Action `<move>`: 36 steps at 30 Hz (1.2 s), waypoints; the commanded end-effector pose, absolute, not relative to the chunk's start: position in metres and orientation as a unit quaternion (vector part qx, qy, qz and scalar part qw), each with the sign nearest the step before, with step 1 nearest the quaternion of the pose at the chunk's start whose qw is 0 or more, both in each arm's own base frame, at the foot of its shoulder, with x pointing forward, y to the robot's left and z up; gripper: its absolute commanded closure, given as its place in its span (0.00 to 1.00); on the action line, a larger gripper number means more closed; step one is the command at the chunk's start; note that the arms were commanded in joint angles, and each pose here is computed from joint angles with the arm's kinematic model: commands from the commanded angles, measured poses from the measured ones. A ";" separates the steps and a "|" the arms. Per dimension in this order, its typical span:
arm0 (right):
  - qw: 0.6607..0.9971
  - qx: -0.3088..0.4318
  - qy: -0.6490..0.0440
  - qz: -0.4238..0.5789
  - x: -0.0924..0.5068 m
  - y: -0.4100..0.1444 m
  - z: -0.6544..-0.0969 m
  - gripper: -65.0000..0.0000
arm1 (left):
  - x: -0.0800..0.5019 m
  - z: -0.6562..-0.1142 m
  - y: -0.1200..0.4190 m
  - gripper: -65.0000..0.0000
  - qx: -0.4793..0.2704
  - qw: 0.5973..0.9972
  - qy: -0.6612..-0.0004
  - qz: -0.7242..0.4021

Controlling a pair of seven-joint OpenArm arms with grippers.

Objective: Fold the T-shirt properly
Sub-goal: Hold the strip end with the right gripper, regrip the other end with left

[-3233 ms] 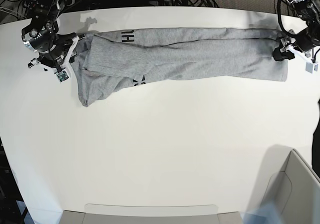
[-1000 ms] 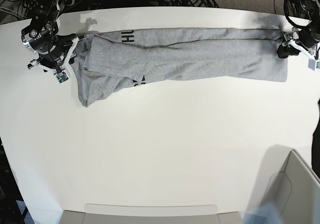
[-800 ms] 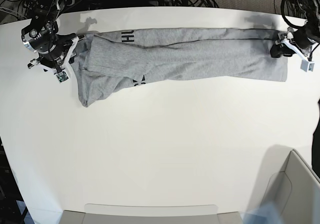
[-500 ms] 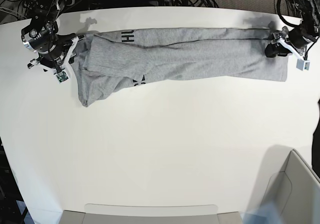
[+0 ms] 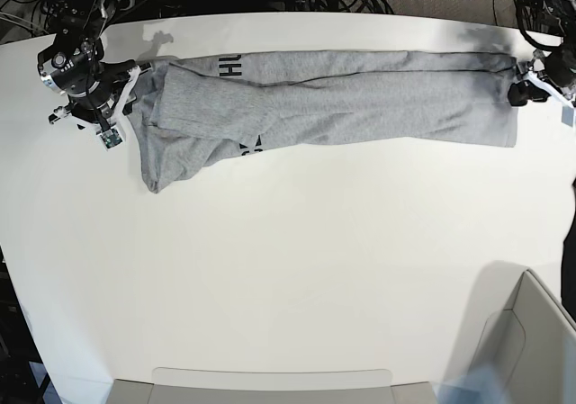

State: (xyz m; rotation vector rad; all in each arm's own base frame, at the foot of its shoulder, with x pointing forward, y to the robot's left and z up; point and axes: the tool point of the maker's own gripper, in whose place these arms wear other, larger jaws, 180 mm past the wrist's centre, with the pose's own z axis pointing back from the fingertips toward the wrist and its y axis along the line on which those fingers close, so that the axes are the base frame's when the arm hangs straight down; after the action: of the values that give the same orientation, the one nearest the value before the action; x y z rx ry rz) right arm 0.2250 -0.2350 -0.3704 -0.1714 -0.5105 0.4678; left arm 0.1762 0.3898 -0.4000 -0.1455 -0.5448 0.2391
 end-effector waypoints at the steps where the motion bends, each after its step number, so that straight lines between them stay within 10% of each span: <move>1: 0.930 -0.090 -0.265 0.238 0.232 -0.236 -0.361 0.66 | 0.189 -0.388 0.403 0.44 -0.059 0.947 -0.292 0.117; 36: 0.932 -0.090 -0.260 0.237 0.227 -0.237 -0.363 0.66 | 0.174 -0.425 0.330 0.47 -0.144 0.954 -0.256 0.056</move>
State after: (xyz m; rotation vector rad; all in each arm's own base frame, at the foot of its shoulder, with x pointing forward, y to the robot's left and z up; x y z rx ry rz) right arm 0.2214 -0.2364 -0.3715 -0.1735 -0.5029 0.4687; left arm 0.1777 0.3216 -0.4265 -0.3216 -0.5480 0.1294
